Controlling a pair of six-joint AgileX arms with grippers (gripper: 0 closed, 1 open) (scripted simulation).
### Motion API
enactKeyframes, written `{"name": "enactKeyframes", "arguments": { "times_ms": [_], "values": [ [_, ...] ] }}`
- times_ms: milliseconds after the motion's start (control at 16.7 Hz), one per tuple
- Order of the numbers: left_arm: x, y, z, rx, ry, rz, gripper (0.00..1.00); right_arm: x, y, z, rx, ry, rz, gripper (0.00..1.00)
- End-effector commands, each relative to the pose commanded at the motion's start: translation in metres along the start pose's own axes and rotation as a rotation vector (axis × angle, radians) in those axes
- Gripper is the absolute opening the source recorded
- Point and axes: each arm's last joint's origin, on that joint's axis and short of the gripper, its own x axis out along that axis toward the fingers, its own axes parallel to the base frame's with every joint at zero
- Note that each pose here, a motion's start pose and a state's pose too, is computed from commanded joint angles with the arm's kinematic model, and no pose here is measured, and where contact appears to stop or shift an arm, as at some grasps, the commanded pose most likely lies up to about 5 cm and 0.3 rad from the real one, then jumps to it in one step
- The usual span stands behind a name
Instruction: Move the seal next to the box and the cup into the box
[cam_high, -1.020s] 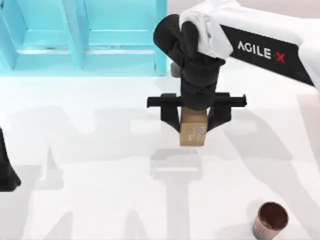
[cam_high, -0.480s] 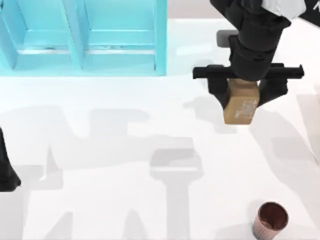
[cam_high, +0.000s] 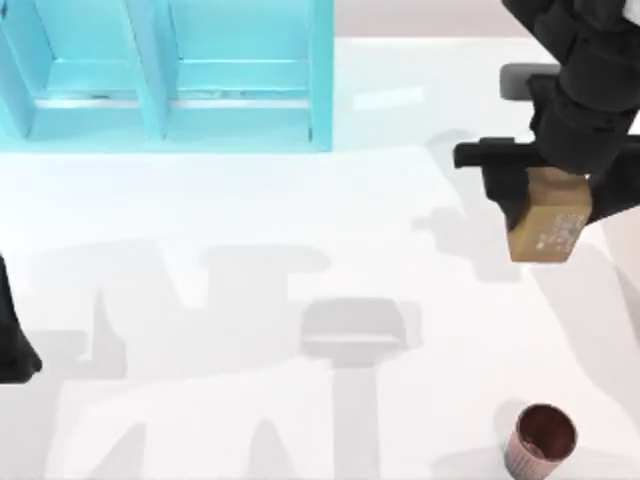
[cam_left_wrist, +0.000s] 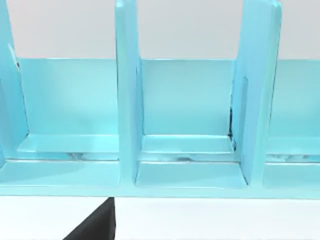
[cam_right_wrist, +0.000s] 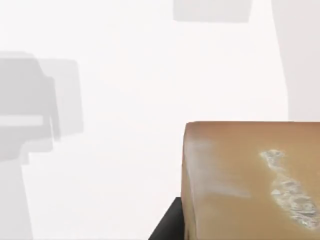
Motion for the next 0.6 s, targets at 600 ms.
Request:
{"name": "enactKeyframes", "arguments": {
  "times_ms": [600],
  "values": [
    [0.0, 0.0, 0.0, 0.0, 0.0, 0.0, 1.0, -0.004, -0.082, -0.084, -0.002, 0.013, -0.008, 0.0]
  ]
}}
